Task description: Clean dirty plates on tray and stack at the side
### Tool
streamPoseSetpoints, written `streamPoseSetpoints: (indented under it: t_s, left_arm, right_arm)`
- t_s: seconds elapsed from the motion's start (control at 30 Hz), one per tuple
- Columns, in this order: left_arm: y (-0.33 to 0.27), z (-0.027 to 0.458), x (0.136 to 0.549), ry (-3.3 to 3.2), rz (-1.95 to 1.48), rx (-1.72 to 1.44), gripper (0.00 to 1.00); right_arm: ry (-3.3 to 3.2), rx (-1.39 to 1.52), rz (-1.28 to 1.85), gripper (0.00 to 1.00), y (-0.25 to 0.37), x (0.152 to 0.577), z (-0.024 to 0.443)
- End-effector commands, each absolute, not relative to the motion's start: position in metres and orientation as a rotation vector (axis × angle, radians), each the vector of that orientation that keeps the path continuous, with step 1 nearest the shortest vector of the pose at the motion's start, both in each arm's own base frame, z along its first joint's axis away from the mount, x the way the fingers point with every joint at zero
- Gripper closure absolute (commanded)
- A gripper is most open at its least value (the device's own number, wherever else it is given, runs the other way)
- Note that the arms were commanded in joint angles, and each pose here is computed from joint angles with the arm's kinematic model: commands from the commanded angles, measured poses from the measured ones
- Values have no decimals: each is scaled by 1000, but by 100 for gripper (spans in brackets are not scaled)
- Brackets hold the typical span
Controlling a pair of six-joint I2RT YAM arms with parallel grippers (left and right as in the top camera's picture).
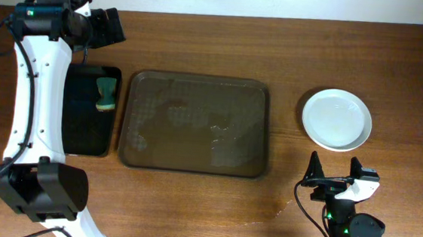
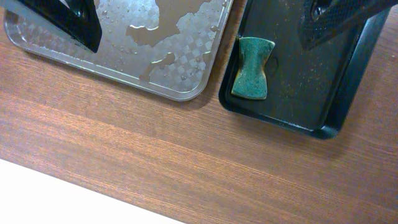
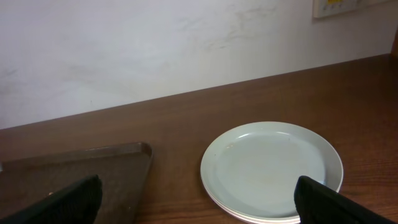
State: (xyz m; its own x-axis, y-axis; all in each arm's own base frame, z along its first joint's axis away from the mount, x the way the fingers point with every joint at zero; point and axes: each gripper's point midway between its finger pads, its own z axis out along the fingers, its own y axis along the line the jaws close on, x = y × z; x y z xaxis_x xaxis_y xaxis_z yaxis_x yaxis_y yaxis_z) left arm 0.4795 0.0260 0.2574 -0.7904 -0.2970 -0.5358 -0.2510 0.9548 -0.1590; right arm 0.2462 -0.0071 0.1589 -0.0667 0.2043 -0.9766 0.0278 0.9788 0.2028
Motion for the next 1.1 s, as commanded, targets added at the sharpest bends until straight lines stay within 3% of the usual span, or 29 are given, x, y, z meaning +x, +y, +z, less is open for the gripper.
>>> streamPoseSetpoints:
  t_s: [0.0,0.23,0.4,0.53,0.93,1.07]
  left_arm:
    - [46,258,461,2553,44,-434,1]
    - [52,307,413,2338,128,-313,1]
    - [47,260,339,2131,143,-238,1]
    - [45,221,303,1964,148,-207,1]
    - [37,172,254,1590,112,-189,1]
    - [28,165,248,1621,182,-34,1]
  right_arm:
    - [1640,167,142,2,-6,246,156]
    - [1640,167,142,2,-6,246,156]
    - [1640,167,142,2,-6,246,156]
    - [1640,167,142,2,-6,246,156]
    - [1640,167,142,2,-6,246,156]
    - [1640,167,142,2,-6,246,156]
